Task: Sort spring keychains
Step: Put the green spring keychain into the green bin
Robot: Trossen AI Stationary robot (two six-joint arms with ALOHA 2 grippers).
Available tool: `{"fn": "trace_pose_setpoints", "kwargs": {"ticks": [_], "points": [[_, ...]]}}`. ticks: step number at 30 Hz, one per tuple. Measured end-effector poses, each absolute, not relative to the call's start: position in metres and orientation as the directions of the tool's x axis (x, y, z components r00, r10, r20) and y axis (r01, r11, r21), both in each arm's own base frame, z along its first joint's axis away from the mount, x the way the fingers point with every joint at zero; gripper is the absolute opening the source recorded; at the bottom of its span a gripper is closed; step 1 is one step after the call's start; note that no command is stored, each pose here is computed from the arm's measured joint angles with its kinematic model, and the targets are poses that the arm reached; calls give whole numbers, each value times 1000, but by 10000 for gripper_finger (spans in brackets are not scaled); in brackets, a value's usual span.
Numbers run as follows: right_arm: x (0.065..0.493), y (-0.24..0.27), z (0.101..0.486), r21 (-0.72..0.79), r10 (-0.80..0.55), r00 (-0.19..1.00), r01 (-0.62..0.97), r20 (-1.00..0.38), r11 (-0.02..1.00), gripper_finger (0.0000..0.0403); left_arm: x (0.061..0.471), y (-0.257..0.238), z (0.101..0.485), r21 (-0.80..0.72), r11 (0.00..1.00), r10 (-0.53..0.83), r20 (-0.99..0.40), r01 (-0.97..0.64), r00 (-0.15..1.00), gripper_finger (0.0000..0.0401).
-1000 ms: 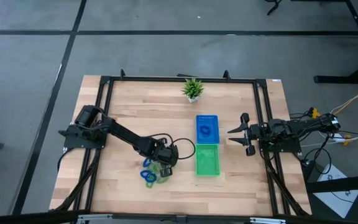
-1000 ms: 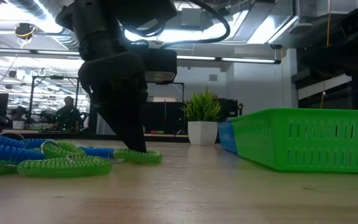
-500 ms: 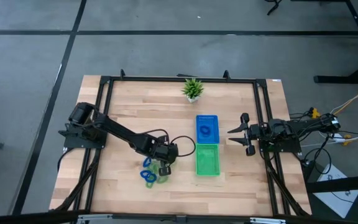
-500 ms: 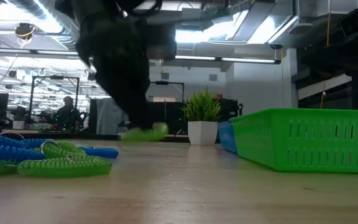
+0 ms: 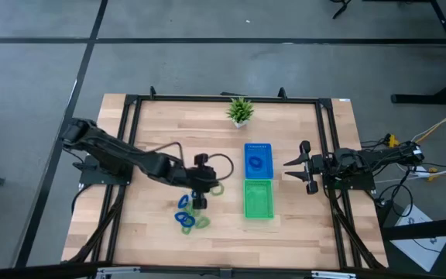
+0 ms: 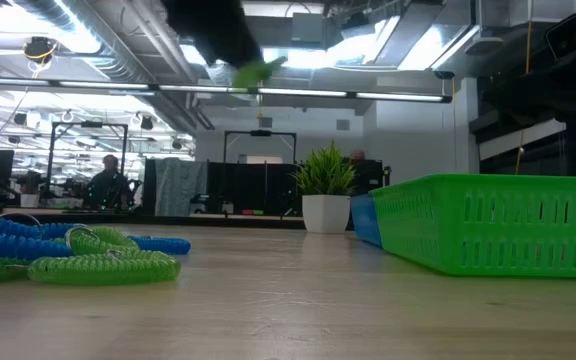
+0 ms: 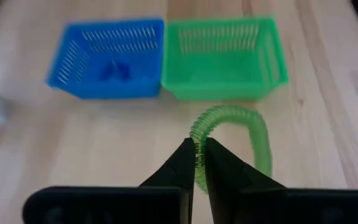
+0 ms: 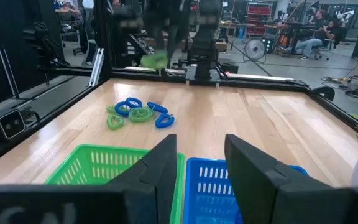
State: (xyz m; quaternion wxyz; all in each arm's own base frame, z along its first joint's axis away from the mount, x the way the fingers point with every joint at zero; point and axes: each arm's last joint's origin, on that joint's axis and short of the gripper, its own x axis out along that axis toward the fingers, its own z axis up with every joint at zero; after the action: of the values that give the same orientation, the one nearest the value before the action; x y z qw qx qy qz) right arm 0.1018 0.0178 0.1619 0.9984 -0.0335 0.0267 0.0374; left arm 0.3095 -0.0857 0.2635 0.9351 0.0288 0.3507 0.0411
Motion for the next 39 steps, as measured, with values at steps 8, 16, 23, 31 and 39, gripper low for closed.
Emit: {"fn": "trace_pose_setpoints", "kwargs": {"ticks": [8,16,23,31,39], "points": [[102,18,162,-65,73,996,-77,-56,995,136,279,-73,316,173,981,161,-495,-85,854,19],[102,18,162,-65,73,996,-77,-56,995,136,263,-64,338,279,948,256,-396,-150,882,19],[102,18,162,-65,73,996,-77,-56,995,136,276,-46,345,249,960,208,-326,-128,922,19],[102,18,162,-65,74,996,-77,-56,995,136,302,-35,332,191,980,113,-321,-53,940,19],[102,18,162,-65,73,996,-76,-56,995,136,334,-33,311,140,989,-4,-279,45,960,19]]}}
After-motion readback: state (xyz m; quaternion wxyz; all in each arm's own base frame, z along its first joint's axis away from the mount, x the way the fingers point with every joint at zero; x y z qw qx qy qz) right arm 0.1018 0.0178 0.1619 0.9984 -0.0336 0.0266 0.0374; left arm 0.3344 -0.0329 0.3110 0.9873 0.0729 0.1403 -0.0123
